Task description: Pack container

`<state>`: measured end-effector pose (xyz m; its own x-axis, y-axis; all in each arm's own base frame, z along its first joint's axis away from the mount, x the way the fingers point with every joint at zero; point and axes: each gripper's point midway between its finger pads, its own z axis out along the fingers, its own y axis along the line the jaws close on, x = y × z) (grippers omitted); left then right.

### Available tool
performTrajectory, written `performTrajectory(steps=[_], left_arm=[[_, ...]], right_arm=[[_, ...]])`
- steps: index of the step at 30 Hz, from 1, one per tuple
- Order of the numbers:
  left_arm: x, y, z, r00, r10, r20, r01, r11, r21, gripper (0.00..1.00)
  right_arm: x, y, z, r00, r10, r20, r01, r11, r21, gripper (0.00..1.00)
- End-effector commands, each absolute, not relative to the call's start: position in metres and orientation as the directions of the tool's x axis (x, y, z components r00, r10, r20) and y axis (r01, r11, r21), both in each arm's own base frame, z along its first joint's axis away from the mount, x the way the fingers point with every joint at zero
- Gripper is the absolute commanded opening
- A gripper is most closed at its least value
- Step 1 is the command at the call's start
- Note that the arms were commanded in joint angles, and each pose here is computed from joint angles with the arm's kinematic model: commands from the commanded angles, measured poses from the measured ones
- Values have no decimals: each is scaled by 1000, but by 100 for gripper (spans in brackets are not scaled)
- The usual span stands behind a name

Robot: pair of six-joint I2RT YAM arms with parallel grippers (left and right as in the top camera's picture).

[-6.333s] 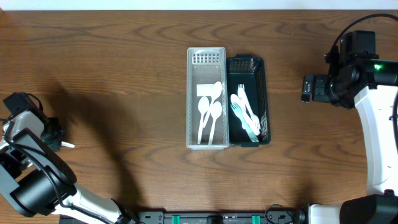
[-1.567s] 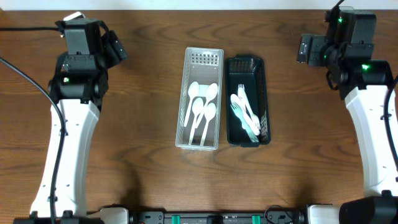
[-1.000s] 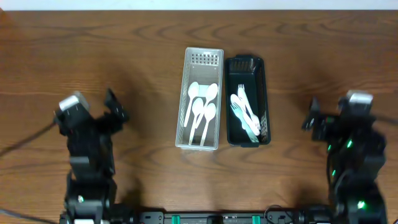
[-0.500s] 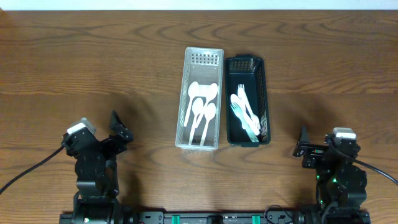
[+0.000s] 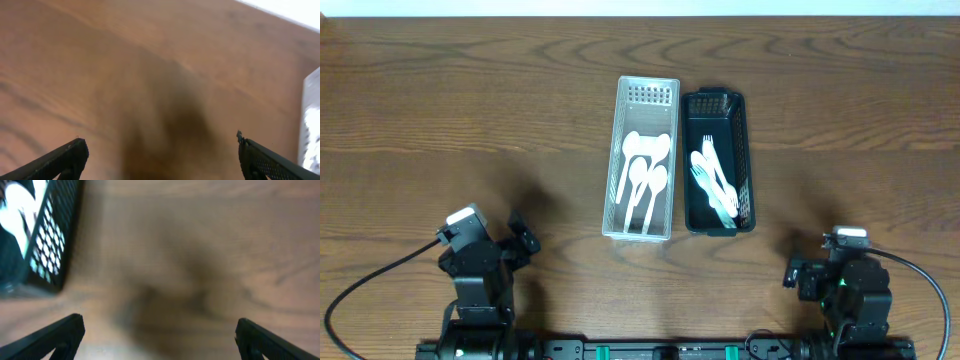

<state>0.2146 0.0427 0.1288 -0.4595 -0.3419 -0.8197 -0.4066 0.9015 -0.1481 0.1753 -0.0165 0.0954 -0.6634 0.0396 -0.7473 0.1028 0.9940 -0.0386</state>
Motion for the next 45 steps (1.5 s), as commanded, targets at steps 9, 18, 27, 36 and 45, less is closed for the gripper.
performTrajectory(steps=[9,18,27,36,45], left_arm=[[194,44,103,-565,-339,-752,-428,900,-85,98],[192,44,101,-575,-339,-745,-429,900,-79,98],[192,44,101,-575,-339,-745,-429,900,-79,98],[192,44,101,-575,-339,-745,-429,900,-79,98],[192,44,101,-575,-339,-745,-429,900,-79,98]], right_arm=[[164,-14,95,-662,32,-749,89,995,-36,99],[220,-7,210,-119,-37,-992,47,998,-43,99],[244,-4,205,100,-99,-990,46,994,-95,99],[246,2,156,-77,-67,-995,1,998,-67,99],[246,1,156,-77,-67,-995,1,998,-67,99]])
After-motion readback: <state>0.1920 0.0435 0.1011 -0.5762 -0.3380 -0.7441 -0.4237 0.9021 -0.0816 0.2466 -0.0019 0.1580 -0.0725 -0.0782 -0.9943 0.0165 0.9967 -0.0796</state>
